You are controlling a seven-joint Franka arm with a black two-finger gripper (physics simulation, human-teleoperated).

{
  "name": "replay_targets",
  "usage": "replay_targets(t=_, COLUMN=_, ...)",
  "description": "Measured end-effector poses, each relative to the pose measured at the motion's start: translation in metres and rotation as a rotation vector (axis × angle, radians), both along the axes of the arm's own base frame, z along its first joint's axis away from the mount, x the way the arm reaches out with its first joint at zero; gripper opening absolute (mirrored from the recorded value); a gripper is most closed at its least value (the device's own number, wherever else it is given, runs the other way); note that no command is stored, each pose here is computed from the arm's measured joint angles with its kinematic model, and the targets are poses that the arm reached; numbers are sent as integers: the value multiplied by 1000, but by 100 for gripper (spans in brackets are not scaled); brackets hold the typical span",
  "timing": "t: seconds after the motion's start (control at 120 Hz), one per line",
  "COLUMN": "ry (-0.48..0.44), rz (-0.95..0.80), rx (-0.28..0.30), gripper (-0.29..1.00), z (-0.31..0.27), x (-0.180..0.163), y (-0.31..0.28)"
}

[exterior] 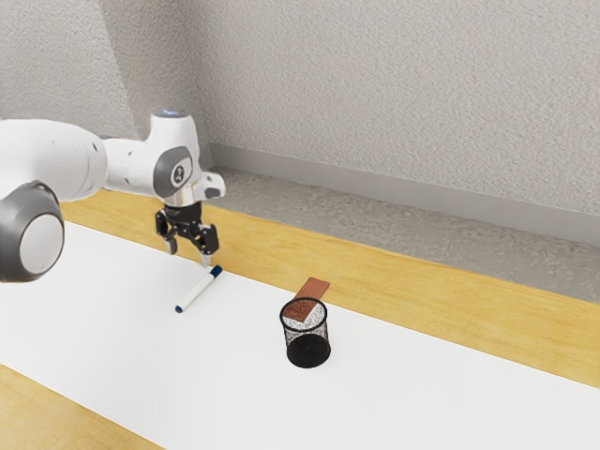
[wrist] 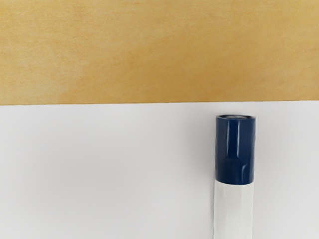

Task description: Put the marker into the pen holder.

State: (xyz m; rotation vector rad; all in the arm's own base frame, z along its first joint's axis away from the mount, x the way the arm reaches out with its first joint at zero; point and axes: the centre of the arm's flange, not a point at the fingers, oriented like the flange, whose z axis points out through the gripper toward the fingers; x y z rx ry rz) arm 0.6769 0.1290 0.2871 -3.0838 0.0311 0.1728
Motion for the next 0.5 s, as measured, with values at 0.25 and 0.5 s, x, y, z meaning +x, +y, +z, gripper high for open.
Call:
replay_targets(t=0.25, ry=0, rz=-67, rx=-19, gripper=70, z=-20, x=1, y=-18)
replay_targets(t=0.5, ry=12, rz=-80, rx=-33, gripper=70, z=-38, x=-8, y=-21)
